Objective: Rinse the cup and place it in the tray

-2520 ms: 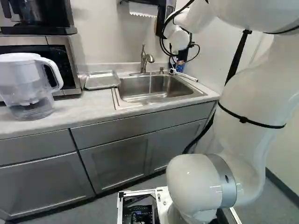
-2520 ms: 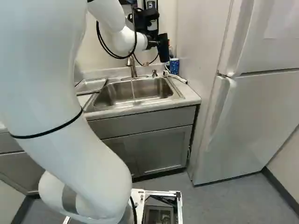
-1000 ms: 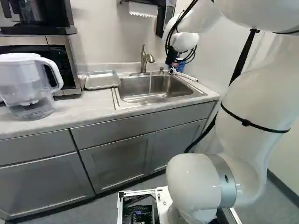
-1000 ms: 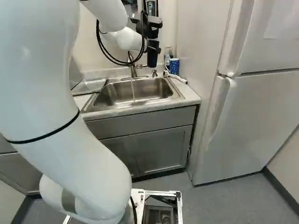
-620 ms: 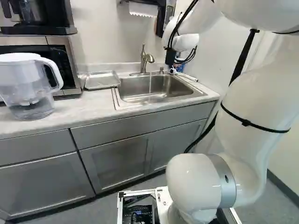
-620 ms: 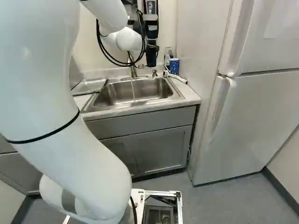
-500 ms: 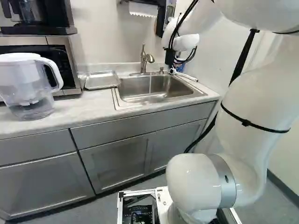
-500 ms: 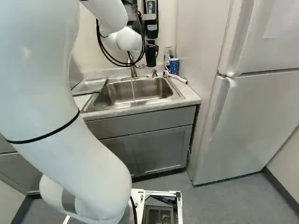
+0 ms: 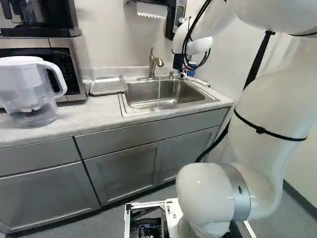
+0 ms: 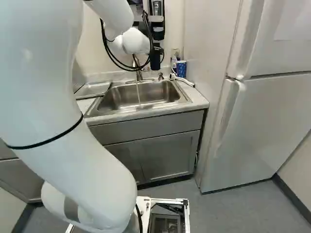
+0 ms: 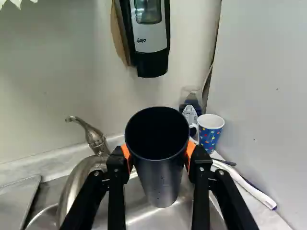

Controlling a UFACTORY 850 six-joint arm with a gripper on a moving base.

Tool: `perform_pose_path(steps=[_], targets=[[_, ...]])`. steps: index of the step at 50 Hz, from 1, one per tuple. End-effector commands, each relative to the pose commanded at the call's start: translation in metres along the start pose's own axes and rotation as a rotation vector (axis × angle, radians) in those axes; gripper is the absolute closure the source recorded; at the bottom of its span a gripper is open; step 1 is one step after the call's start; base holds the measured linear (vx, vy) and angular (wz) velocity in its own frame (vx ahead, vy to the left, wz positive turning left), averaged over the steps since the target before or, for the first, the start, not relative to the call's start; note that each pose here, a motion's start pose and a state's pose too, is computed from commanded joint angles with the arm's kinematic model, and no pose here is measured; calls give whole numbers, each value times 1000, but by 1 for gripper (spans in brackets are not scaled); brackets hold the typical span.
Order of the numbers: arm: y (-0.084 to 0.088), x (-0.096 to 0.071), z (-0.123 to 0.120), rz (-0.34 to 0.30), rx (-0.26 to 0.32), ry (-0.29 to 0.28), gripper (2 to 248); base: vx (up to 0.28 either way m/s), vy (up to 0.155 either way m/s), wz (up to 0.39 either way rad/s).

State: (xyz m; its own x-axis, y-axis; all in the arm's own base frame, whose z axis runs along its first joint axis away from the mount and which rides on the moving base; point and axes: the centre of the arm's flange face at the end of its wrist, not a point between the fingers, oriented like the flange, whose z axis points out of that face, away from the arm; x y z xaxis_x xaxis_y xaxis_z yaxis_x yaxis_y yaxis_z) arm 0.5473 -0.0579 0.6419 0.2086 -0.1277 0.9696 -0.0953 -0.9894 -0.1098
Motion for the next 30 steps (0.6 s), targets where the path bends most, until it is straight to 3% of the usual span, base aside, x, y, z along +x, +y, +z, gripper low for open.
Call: perform_pose_path(steps=[30], targets=[[-4,-3,-1,-4,16,-7,126,0,0,0]])
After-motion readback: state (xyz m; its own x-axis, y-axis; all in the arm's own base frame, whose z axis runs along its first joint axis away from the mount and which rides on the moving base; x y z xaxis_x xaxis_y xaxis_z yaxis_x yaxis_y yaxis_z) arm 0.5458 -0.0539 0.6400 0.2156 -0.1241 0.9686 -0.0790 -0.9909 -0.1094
